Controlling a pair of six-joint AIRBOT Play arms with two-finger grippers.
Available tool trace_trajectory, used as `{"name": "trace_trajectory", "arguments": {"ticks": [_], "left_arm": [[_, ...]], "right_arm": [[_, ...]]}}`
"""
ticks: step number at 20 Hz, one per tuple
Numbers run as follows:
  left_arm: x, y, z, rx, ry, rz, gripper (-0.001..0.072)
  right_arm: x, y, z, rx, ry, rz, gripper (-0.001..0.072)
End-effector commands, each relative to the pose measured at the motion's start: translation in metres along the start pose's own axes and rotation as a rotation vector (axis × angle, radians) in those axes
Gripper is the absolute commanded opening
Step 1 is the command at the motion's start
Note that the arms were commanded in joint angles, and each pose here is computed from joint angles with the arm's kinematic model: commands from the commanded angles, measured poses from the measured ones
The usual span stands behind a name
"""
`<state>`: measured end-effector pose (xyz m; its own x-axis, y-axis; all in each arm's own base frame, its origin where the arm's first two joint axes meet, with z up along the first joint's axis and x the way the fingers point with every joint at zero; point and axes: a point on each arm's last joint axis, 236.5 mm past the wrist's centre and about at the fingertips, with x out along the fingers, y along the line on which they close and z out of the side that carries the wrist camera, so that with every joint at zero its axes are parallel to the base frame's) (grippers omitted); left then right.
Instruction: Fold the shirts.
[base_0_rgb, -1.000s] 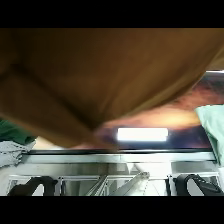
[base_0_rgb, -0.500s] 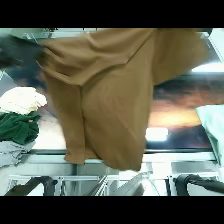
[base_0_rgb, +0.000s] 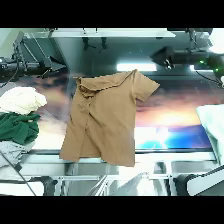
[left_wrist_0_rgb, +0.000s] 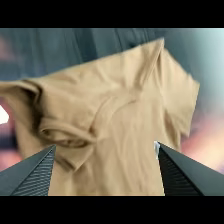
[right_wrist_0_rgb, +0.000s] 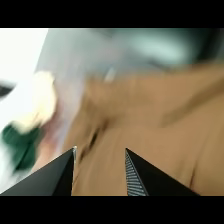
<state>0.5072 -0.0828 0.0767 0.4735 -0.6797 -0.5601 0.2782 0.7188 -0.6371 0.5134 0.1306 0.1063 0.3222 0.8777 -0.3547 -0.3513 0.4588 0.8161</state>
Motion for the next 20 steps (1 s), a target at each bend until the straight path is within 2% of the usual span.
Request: {"name": "trace_trajectory", "arguments": {"ticks": [1, 2, 3, 4, 5, 6, 8, 10, 13, 17, 18, 19, 20], "left_arm": [[0.021, 0.005, -0.027, -0.001, 0.171, -0.087, 0.0708], [0.032, 0.003, -0.032, 0.002, 0.196, -0.099, 0.0708], [0.044, 0.001, -0.036, 0.006, 0.215, -0.109, 0.0708], [0.057, -0.001, -0.041, 0.003, 0.239, -0.12, 0.0708], [0.07, -0.003, -0.046, 0.006, 0.262, -0.129, 0.0708], [0.083, -0.002, -0.053, 0.009, 0.294, -0.127, 0.0708], [0.102, 0.011, -0.078, 0.055, 0.409, -0.069, 0.0708], [0.112, 0.016, -0.092, 0.116, 0.507, -0.028, 0.0708], [0.119, 0.005, -0.068, 0.172, 0.456, -0.012, 0.0708], [0.112, 0.033, -0.045, 0.284, 0.424, 0.149, 0.0709], [0.112, 0.035, -0.048, 0.302, 0.441, 0.165, 0.0709], [0.111, 0.039, -0.052, 0.327, 0.462, 0.181, 0.071], [0.111, 0.043, -0.054, 0.362, 0.478, 0.199, 0.071]], "right_arm": [[-0.025, 0.011, -0.097, 0.23, 0.305, 0.189, 0.036], [-0.018, 0.011, -0.125, 0.296, 0.341, 0.209, 0.0355], [-0.009, 0.013, -0.159, 0.348, 0.385, 0.234, 0.0265], [-0.002, 0.013, -0.192, 0.409, 0.422, 0.235, 0.0238], [0.003, 0.012, -0.226, 0.461, 0.448, 0.229, 0.0273], [0.008, 0.012, -0.257, 0.513, 0.458, 0.226, 0.0344], [0.014, 0.005, -0.3, 0.619, 0.423, 0.205, 0.0355], [0.026, 0.0, -0.309, 0.692, 0.294, 0.215, 0.0362], [0.037, -0.002, -0.303, 0.808, 0.174, 0.254, 0.0362], [0.042, -0.008, -0.267, 0.875, 0.023, 0.3, 0.0362], [0.04, -0.001, -0.264, 0.843, 0.024, 0.331, 0.036], [0.035, 0.015, -0.262, 0.759, 0.035, 0.398, 0.0302], [0.028, 0.03, -0.26, 0.685, 0.038, 0.463, 0.0068]]}}
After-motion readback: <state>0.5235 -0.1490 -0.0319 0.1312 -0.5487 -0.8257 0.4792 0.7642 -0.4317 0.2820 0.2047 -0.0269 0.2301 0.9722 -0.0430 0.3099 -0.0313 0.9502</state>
